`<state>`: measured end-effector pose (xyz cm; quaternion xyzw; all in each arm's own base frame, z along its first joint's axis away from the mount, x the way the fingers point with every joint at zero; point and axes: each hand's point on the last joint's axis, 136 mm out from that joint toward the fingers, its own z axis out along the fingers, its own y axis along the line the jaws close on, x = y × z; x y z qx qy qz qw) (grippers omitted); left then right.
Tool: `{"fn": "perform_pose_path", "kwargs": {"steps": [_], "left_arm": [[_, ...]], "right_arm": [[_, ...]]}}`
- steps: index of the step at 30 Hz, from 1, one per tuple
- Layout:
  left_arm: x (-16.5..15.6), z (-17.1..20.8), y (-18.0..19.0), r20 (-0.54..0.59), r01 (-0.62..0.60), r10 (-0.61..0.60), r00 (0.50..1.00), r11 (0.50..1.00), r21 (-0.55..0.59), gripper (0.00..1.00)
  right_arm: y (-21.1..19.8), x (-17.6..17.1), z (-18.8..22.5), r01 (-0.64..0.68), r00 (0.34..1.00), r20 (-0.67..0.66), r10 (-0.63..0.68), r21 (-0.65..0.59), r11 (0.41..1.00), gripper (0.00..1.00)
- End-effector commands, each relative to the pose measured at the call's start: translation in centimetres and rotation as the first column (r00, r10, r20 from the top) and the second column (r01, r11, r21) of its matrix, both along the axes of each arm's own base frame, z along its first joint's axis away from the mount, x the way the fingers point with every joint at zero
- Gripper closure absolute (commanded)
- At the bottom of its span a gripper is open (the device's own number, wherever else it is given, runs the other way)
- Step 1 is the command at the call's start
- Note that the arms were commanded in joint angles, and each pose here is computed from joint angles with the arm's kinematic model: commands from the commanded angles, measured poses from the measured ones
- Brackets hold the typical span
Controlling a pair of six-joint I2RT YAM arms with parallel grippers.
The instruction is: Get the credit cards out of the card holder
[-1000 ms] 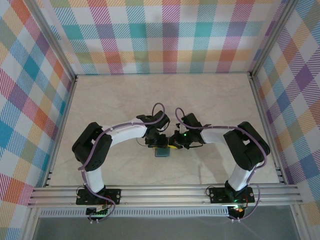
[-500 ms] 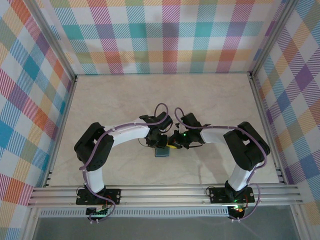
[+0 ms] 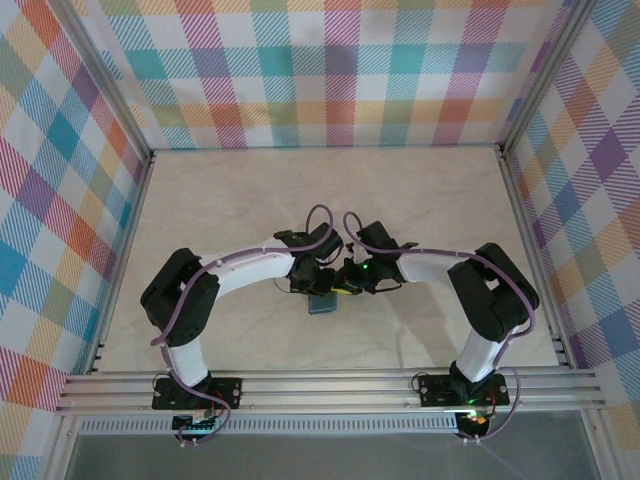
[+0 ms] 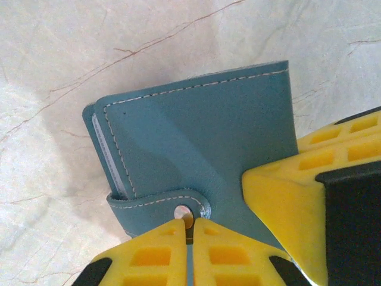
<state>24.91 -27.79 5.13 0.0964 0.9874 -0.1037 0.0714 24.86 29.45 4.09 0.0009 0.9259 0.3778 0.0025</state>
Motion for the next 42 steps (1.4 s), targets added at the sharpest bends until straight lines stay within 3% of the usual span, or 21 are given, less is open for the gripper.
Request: {"fn": "perform_pose_path", "kwargs": {"steps": [1,11,23,36,42], "left_arm": [[-0.4,0.9,2.2,0.024,-0.047,0.047,0.999,0.999,0.025,0.92],[-1.4,1.7,3.2,-0.027,-0.121,0.119,0.993,0.987,-0.108,0.93],[-3.0,-0.7,3.7,-0.128,-0.183,0.155,0.98,0.949,-0.257,0.94],[-3.4,-0.3,3.9,-0.157,-0.207,0.155,0.975,0.888,-0.411,0.94],[-3.9,-0.6,3.7,-0.191,-0.207,0.13,0.973,0.854,-0.478,0.94]], "right_arm": [[-2.1,-1.6,-2.1,-0.024,0.998,-0.058,0.017,-0.124,0.992,1.0],[-2.6,-1.8,-2.5,-0.055,0.997,-0.066,0.044,-0.165,0.985,0.99],[-2.8,-1.3,-2.0,-0.049,0.998,-0.05,0.039,-0.217,0.975,0.85],[-4.3,-2.1,-0.9,-0.049,0.999,-0.028,0.041,-0.393,0.918,0.6],[-4.4,-2.6,0.3,-0.048,0.998,0.012,0.063,-0.506,0.861,0.37]]}}
